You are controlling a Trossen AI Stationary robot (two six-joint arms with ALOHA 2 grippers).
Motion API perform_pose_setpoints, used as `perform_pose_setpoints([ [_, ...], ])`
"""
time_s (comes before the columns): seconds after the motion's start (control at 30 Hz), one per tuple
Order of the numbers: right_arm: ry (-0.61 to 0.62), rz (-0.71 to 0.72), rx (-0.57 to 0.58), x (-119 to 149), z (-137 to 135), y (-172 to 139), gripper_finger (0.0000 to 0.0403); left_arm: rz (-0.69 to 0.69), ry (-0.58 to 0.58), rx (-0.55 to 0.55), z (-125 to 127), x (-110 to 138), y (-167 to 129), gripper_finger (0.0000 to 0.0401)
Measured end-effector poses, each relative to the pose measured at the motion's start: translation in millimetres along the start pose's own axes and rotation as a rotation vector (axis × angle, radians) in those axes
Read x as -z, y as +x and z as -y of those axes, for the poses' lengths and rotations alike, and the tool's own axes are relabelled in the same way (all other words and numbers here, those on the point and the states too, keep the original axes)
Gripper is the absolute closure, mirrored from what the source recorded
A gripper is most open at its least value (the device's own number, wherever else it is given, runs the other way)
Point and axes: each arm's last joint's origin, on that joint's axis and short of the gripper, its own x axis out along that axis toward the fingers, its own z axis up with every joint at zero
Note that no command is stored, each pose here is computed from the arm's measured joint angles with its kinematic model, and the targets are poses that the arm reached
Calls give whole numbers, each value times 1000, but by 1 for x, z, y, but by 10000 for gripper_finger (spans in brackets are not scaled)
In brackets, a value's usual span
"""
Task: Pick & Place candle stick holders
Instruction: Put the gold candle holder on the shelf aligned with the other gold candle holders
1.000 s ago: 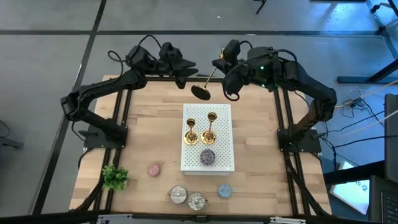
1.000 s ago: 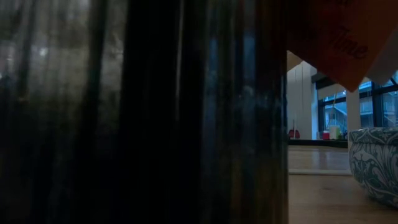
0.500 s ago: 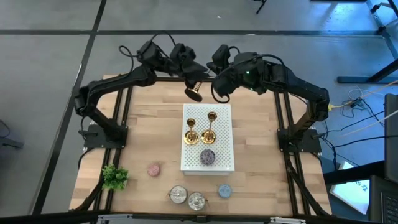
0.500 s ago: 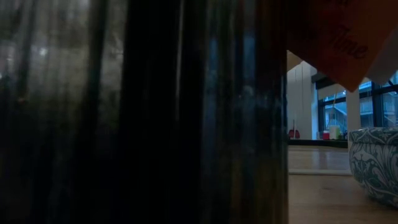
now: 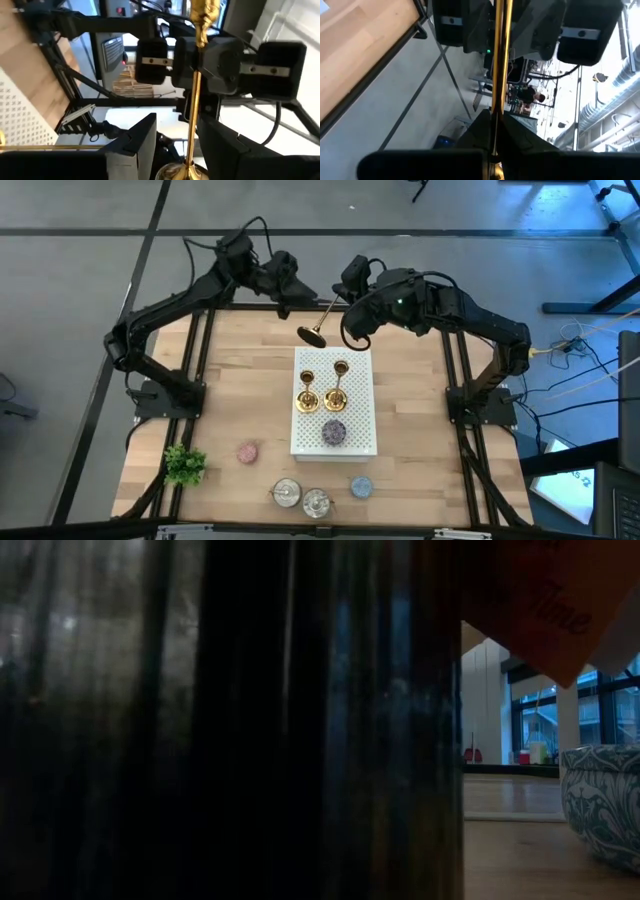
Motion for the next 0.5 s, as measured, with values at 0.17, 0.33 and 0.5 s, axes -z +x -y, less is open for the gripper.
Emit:
perform_pose_setpoints([
  [0.17,24,10,-1,-1,0,0,388,2,11,17,-1,1,8,262],
  [0.33,36,5,-2,1,0,1,388,-13,15,43,3,7,15,262],
  [0.5,45,-9,-12,3,-1,7,388,-37,2,64,5,16,25,262],
])
